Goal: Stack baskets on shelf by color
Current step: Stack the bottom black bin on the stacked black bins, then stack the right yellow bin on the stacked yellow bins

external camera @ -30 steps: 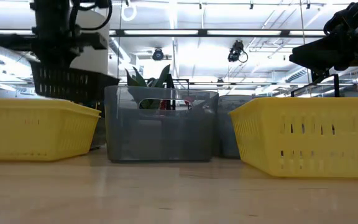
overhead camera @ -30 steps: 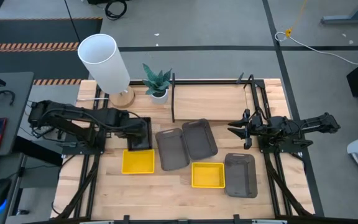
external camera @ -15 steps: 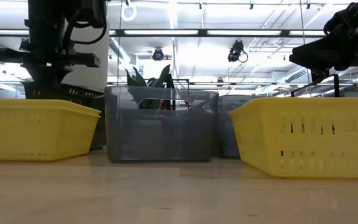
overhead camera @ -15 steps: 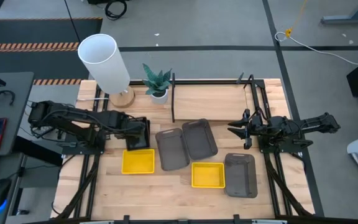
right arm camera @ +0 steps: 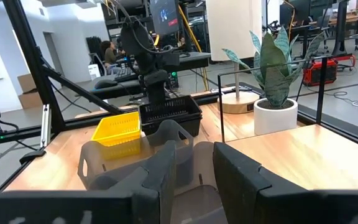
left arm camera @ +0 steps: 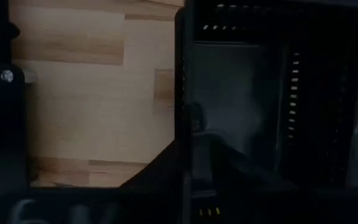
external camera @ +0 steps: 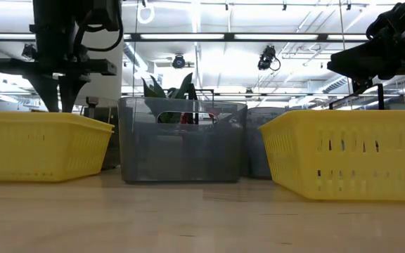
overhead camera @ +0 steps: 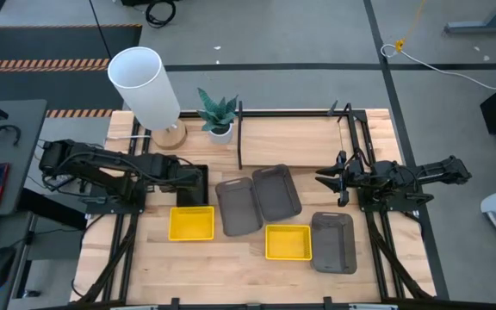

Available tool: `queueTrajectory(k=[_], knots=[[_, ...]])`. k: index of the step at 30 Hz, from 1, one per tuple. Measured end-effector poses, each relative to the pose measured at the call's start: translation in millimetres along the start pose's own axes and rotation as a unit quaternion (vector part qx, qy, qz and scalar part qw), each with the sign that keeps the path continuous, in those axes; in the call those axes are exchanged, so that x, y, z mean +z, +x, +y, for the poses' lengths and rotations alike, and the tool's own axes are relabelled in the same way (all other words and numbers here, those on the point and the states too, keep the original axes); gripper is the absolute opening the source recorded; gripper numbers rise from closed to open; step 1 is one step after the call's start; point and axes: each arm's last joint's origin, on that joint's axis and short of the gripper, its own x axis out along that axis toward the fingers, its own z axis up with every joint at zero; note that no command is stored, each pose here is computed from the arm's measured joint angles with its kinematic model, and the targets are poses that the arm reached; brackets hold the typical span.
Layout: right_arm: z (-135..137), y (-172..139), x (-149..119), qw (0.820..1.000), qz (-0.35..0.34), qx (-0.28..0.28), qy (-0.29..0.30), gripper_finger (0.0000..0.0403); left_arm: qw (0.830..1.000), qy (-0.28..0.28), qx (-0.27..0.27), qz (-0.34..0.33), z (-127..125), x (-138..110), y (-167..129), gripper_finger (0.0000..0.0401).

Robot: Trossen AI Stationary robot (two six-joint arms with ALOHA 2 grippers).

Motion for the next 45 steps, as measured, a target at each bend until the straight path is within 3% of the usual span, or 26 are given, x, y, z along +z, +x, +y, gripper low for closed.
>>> queueTrajectory(k=[5,9,13,16,22,28,36,45], knots=[[0,0,0,1.0,0.0,0.0,0.0,0.0113,0.999,0.048,-0.011,-0.004,-3,1,-5,0.0139],[0,0,0,1.0,0.0,0.0,0.0,0.0113,0.989,0.109,-0.102,-0.022,-22,-2,-16,0.0152],[0,0,0,1.0,0.0,0.0,0.0,0.0113,0.956,0.133,-0.258,-0.038,-53,-13,-29,0.0145],[0,0,0,1.0,0.0,0.0,0.0,0.0113,0.929,0.128,-0.346,-0.038,-73,-23,-34,0.0138],[0,0,0,1.0,0.0,0.0,0.0,0.0113,0.878,0.109,-0.466,-0.028,-104,-45,-38,0.0133],[0,0,0,1.0,0.0,0.0,0.0,0.0113,0.87,0.146,-0.471,-0.018,-139,-68,-52,0.0133],[0,0,0,1.0,0.0,0.0,0.0,0.0113,0.862,0.27,-0.428,-0.017,-191,-88,-72,0.0133],[0,0,0,1.0,0.0,0.0,0.0,0.0113,0.815,0.408,-0.411,0.001,-236,-118,-61,0.0142]])
